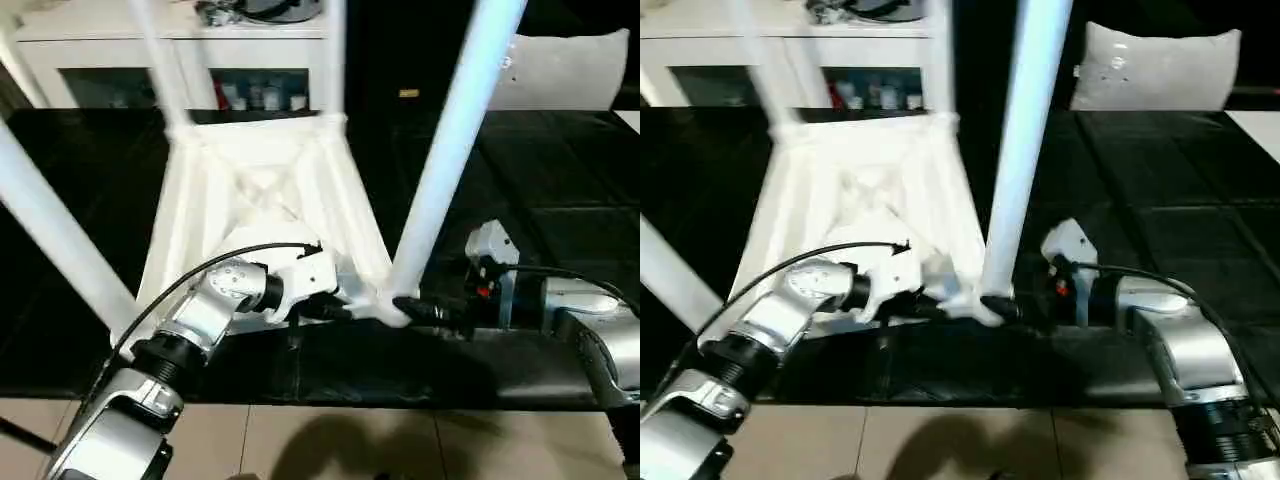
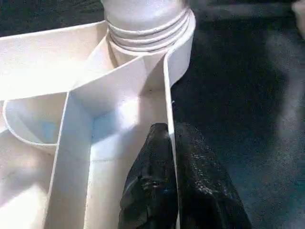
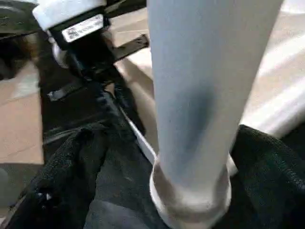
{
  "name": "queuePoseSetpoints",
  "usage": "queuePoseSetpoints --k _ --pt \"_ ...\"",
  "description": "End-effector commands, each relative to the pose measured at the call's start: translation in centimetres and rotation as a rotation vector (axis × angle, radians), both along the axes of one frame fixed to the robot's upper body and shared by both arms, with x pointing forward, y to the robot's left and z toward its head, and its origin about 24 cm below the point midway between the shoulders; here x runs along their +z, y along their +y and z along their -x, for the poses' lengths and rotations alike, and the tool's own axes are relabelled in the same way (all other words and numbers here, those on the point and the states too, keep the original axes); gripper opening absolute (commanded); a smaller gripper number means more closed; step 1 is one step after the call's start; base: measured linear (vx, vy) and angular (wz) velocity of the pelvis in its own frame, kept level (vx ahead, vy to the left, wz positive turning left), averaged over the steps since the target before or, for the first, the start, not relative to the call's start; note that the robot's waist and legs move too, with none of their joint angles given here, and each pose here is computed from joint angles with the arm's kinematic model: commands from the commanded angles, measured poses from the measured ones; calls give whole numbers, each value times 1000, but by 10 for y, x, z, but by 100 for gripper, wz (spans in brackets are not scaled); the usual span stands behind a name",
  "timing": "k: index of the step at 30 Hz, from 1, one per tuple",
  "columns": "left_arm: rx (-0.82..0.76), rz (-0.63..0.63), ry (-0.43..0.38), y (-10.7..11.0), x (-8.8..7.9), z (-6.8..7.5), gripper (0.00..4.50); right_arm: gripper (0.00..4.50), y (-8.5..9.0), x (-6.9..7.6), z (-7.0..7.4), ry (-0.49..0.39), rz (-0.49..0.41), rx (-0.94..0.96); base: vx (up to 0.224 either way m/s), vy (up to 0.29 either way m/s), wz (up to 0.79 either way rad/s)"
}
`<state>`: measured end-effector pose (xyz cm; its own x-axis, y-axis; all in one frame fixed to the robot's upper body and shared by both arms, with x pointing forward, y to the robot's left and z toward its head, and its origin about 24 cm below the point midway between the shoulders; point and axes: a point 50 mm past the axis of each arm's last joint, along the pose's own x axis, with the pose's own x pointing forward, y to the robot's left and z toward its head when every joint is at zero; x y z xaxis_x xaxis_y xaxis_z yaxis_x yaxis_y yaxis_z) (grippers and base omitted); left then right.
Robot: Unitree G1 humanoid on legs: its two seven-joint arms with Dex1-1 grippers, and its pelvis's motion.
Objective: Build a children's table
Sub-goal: Rotate leg to tighten
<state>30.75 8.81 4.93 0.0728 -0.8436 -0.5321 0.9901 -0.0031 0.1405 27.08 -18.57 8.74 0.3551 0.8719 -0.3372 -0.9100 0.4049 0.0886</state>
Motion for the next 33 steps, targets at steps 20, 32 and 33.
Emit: queuePoseSetpoints --k 20,32,33 --pt "-302 -40 0 2 8 15 0 233 3 -4 16 164 -15 245 0 0 0" --pt "-1 92 17 -9 13 7 0 204 30 -21 -10 52 -2 -221 0 0 0" --pt "16 95 13 -11 13 6 0 202 31 -22 -11 53 1 -253 0 0 0"
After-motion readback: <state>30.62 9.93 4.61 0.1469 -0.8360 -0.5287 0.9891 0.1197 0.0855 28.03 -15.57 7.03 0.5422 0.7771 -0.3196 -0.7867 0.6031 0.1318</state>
